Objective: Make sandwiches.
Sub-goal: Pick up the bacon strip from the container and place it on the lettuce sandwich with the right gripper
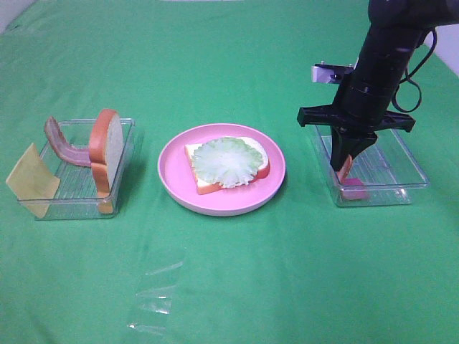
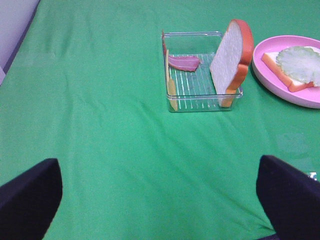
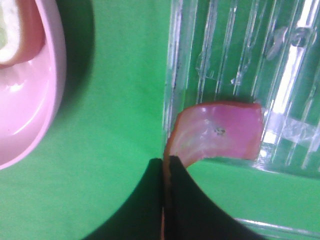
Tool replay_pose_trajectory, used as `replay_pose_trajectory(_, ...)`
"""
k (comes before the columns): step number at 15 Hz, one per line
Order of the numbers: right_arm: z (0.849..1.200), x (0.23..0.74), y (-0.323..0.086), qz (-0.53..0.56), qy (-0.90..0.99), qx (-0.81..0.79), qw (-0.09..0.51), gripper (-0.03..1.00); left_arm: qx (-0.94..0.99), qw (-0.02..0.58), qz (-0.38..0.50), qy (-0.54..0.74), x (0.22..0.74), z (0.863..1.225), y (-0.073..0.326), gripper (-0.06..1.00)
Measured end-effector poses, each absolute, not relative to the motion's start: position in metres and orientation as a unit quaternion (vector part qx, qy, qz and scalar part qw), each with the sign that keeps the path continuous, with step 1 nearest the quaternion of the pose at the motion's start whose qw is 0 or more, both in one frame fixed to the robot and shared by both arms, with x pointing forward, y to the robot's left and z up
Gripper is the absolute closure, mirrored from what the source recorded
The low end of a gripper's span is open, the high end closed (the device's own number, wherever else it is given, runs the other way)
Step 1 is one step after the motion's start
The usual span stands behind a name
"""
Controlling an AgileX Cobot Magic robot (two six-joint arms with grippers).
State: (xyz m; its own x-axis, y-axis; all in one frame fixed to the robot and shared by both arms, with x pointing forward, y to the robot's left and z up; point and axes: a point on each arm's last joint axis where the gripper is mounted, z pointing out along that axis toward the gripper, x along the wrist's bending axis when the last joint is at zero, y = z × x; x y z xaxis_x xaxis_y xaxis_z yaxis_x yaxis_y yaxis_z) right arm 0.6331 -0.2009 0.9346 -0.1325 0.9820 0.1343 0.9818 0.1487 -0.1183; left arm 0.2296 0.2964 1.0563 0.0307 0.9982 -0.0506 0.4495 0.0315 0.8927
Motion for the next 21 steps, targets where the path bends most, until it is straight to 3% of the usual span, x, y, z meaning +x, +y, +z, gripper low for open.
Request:
replay_pose_trajectory(6, 0.961, 0.641, -0.199, -0.006, -0.757, -0.647, 0.087, 0.95, 0.601, 0.392, 0.350, 0.602, 0.230, 1.056, 0.296, -0.03)
replay_pose_trajectory(16, 1.048, 0.640, -0.204, -0.090, -0.766, -0.636, -0.010, 0.95, 0.601, 0.392, 0.350, 0.602, 0.230, 1.056, 0.296, -0.03)
replay_pose_trajectory(21, 1.062, 0.634, -0.203, -0.106, -0.765, -0.635, -0.012, 0.95, 0.601, 0.392, 0.350, 0.602, 0.230, 1.056, 0.296, -0.03)
